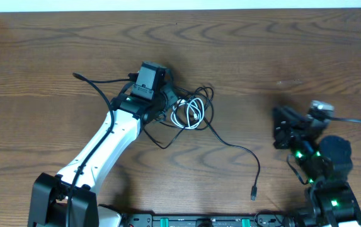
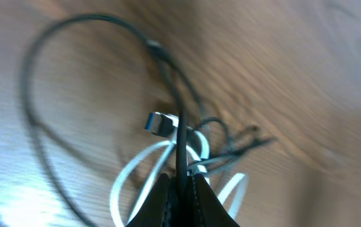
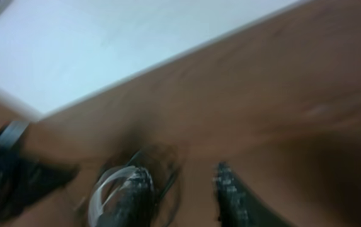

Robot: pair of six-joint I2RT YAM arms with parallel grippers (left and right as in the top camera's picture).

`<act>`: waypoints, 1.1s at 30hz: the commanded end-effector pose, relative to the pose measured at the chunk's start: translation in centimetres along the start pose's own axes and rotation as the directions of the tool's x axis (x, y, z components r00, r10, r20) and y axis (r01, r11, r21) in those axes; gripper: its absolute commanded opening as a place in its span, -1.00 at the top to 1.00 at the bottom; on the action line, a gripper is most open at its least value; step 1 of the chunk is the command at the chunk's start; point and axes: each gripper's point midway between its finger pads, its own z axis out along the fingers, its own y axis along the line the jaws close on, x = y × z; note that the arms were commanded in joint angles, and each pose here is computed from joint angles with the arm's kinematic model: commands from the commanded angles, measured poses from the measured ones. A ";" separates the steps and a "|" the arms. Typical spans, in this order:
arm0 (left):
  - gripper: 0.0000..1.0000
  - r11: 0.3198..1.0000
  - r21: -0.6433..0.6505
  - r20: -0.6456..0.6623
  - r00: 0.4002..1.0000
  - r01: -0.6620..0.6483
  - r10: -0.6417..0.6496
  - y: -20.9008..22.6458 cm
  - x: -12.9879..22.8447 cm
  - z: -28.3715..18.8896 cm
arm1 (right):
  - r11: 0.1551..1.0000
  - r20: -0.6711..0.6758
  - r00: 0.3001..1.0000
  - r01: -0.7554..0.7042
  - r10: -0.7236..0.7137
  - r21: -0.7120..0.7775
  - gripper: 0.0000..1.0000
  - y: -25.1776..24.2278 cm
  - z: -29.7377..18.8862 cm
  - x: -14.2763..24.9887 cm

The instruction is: Untangle cables

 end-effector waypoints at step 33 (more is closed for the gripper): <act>0.84 0.981 0.187 -0.173 0.985 0.052 -0.019 -3.8 2.6 -1.1 | 0.929 -0.508 0.845 -0.307 0.166 -0.207 0.23 7.9 12.7 18.4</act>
